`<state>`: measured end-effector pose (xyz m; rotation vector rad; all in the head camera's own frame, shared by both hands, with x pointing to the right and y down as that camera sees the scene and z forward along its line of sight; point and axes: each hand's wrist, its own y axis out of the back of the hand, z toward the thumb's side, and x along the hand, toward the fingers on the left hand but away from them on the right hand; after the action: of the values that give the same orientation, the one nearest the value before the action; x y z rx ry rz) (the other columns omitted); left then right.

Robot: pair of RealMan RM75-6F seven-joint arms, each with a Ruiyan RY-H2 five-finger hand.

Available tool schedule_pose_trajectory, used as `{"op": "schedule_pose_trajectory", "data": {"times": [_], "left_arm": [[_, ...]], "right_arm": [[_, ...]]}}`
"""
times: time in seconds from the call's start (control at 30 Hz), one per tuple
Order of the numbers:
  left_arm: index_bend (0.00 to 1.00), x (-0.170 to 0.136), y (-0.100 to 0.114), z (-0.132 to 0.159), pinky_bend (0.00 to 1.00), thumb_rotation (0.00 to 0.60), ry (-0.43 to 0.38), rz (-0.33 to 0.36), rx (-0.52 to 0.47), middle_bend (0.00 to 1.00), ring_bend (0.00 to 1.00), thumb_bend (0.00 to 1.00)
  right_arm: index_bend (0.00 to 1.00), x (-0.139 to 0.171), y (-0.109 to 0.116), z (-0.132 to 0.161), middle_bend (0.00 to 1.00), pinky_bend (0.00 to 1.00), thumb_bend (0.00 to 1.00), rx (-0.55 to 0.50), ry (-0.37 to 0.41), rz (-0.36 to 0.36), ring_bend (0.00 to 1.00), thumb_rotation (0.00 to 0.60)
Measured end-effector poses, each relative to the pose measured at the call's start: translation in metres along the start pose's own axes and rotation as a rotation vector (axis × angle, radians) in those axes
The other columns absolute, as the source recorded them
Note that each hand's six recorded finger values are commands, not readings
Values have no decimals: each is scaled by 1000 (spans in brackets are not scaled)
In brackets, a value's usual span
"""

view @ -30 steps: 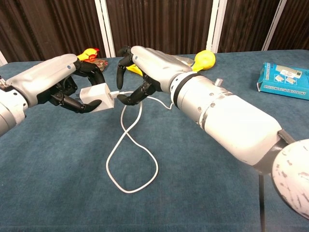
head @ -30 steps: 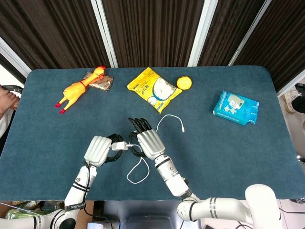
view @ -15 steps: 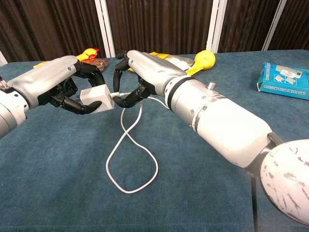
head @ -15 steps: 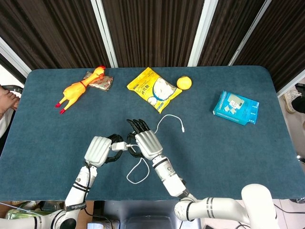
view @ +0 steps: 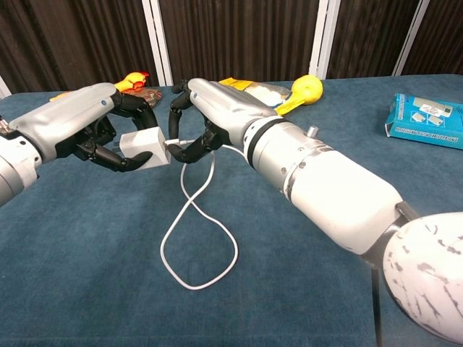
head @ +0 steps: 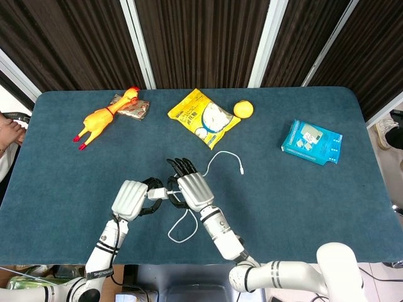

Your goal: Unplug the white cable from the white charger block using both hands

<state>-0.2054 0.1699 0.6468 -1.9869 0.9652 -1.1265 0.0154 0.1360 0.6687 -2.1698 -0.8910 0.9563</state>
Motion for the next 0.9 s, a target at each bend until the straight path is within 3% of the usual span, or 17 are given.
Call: {"op": "schedule_pose_trajectory", "data": {"times": [0.23, 0.9], "left_arm": [[771, 0, 1, 2, 1000, 600, -6, 0, 1, 840, 1000, 572], [773, 2, 9, -2, 1000, 600, -10, 31, 38, 843, 1000, 574]], "right_arm": [[819, -1, -1, 2, 233, 0, 621, -7, -13, -11, 0, 600], [834, 0, 16, -18, 237, 0, 666, 83, -63, -29, 0, 600]]}}
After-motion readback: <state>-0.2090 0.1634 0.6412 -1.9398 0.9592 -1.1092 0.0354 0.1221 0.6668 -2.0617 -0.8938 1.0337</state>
